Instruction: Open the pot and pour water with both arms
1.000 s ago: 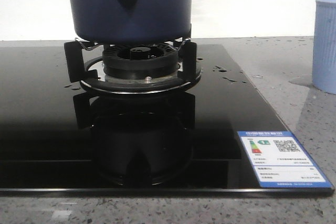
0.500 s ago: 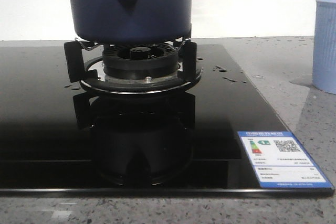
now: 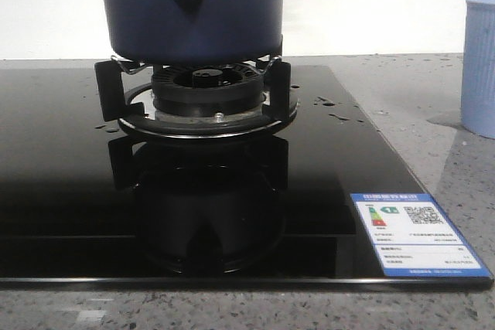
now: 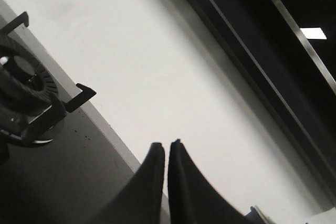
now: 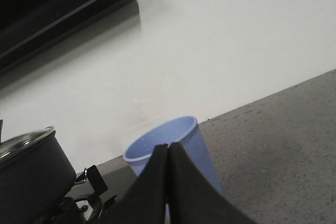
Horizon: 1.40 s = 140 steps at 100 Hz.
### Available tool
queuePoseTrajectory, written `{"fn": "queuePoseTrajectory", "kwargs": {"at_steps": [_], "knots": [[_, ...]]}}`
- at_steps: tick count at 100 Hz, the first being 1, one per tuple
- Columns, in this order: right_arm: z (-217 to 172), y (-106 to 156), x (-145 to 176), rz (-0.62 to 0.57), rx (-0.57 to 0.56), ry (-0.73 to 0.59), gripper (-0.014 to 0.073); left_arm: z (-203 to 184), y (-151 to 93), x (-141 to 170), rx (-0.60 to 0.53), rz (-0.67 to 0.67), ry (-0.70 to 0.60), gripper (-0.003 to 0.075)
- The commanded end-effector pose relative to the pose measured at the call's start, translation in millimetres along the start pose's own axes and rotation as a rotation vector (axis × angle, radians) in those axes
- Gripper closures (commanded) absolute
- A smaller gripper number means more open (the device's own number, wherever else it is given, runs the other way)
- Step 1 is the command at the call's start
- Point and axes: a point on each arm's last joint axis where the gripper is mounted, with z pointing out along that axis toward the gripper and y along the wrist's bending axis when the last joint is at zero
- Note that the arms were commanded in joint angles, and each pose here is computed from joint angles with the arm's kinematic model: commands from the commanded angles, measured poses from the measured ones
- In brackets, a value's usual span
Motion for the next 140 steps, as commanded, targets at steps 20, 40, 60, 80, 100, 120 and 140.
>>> {"fn": "queuePoseTrajectory", "kwargs": {"at_steps": [20,40,60,80,100,120,140], "knots": [[-3,18,-23,0.018,-0.025,0.102,0.0669,-2,-4,5,0.016,-0.091,0.086,0.0739],[1,42,-53,0.028,-0.031,0.318,0.0669,2,-38,13,0.068,0.044,0.411,0.0739],[13,63,-69,0.024,0.014,0.73,0.0669,15,-80,13,0.169,0.287,0.722,0.0738],[21,88,-74,0.09,-0.133,1.037,0.0669,28,-127,20,0.526,0.298,0.989,0.0738],[22,118,-86,-0.014,-0.583,0.877,0.0669,45,-156,23,0.922,0.226,1.02,0.0738],[27,123,-94,-0.275,-0.733,0.655,0.0669,72,-173,26,1.073,0.444,0.943,0.0738],[38,118,-101,-0.301,-0.63,0.544,0.0514,99,-190,32,1.19,0.701,0.842,0.0542]]}}
